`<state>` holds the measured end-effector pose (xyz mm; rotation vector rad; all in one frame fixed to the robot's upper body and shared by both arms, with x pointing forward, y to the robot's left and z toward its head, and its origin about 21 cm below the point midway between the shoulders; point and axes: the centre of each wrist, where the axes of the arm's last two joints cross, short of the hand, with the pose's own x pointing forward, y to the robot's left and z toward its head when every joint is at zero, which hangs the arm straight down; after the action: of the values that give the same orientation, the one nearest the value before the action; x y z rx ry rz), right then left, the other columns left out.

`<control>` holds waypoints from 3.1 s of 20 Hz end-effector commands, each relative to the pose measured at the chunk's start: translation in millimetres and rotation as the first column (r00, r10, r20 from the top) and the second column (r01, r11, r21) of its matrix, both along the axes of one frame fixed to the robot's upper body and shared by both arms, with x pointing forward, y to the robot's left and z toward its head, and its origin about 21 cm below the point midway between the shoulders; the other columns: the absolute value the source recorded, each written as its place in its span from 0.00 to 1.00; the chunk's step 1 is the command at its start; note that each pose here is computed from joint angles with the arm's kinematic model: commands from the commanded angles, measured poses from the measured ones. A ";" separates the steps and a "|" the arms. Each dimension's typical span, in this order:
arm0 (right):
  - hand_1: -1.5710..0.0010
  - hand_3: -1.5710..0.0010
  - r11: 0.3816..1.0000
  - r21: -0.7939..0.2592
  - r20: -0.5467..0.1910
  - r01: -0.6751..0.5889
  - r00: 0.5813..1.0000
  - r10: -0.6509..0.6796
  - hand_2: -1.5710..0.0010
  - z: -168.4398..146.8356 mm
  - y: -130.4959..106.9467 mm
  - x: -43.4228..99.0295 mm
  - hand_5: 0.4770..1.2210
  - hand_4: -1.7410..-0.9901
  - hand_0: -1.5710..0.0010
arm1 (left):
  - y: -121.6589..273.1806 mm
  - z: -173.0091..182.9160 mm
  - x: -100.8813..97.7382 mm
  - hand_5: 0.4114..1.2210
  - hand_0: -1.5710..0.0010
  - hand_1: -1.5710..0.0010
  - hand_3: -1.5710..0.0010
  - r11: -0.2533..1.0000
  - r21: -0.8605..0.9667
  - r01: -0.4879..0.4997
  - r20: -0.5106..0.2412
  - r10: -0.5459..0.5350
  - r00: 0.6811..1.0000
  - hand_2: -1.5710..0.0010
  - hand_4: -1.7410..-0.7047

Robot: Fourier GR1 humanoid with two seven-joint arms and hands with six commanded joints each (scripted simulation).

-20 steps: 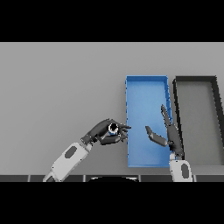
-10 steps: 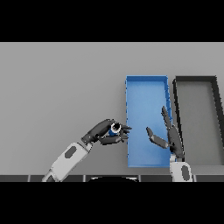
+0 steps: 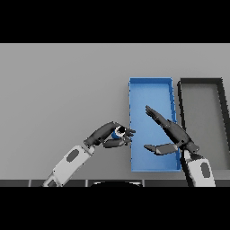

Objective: Pick up the blue pipe and place it into the blue bin.

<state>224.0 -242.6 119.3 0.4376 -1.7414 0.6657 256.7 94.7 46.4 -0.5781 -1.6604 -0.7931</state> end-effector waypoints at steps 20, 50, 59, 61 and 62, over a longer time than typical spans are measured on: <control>0.76 0.81 0.886 -0.213 0.006 -0.412 0.906 0.423 0.76 41.5 123.5 53.5 0.04 0.54 0.78 | 4.5 1.0 3.8 1.00 0.25 0.31 0.34 0.991 0.128 0.049 0.013 -0.051 0.999 0.32 0.06; 0.00 0.00 0.858 -0.117 0.045 -0.500 0.860 0.508 0.00 36.0 139.0 52.2 1.00 0.33 0.00 | 17.8 -2.1 9.3 0.28 0.96 0.96 0.96 0.972 0.231 0.033 0.079 -0.053 0.995 0.97 0.82; 0.00 0.00 0.853 0.005 -0.013 -0.523 0.853 0.523 0.00 55.1 132.3 53.5 1.00 0.27 0.00 | 15.4 -8.7 5.4 0.16 0.99 0.99 0.99 0.969 0.245 0.020 0.005 -0.022 1.000 1.00 0.81; 0.00 0.00 0.858 -0.007 -0.043 -0.514 0.857 0.513 0.00 70.4 129.4 55.8 1.00 0.17 0.00 | 13.5 -10.0 5.2 0.14 1.00 1.00 1.00 0.969 0.247 0.021 -0.003 -0.021 1.000 1.00 0.80; 0.00 0.00 0.861 0.017 -0.050 -0.509 0.859 0.509 0.00 78.9 123.9 56.7 1.00 0.14 0.00 | 12.7 -10.7 2.3 0.13 1.00 1.00 1.00 0.970 0.242 0.026 -0.005 -0.026 1.000 1.00 0.80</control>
<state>280.9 -119.0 198.5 0.9303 -1.5847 1.0192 258.9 107.3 35.6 -0.4313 -1.5298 -0.9973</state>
